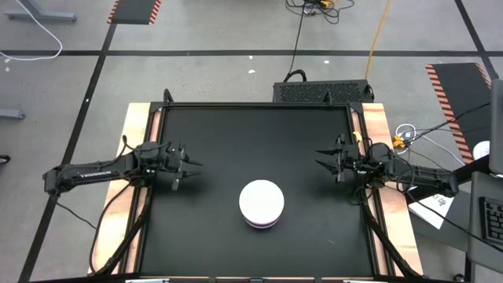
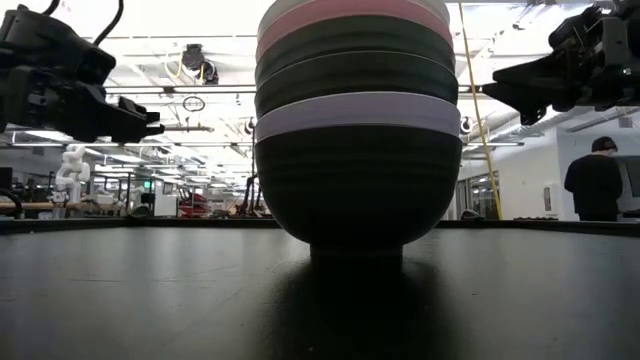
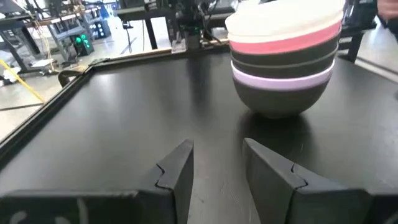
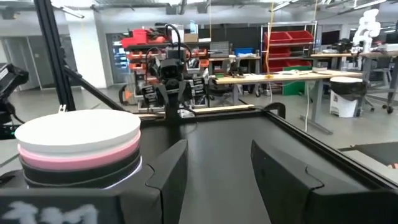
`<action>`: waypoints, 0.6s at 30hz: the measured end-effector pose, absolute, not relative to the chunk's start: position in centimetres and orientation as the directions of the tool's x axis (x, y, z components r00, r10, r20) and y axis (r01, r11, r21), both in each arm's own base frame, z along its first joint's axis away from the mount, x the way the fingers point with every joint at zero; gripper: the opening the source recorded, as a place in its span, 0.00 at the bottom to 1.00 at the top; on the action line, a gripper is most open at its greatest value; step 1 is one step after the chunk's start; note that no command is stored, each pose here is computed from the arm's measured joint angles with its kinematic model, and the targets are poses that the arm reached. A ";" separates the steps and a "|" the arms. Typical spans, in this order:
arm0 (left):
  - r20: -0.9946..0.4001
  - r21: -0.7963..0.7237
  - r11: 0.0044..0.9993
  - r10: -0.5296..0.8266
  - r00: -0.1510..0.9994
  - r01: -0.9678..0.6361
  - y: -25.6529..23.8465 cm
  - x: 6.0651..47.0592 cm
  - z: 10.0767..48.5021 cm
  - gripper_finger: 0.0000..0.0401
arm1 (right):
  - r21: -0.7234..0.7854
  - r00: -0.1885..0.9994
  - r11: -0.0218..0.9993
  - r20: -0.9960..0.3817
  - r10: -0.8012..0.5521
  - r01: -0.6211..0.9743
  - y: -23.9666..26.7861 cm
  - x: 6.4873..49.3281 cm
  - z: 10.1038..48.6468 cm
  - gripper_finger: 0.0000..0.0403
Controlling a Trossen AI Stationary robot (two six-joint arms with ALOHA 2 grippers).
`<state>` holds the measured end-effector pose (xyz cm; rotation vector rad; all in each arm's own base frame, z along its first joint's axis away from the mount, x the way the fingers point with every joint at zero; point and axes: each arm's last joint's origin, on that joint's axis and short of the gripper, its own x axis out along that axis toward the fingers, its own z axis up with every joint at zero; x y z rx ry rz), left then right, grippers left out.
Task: Nest bowls inside each other
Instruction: Return to Home Position
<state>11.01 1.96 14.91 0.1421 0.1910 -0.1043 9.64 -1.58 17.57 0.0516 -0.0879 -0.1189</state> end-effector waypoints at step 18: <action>-0.173 0.151 0.981 -0.098 0.980 0.125 2.1 10.3 16.1 0.35 | 0.050 0.986 0.985 0.026 -0.163 0.162 -1.8 9.4 17.4 0.42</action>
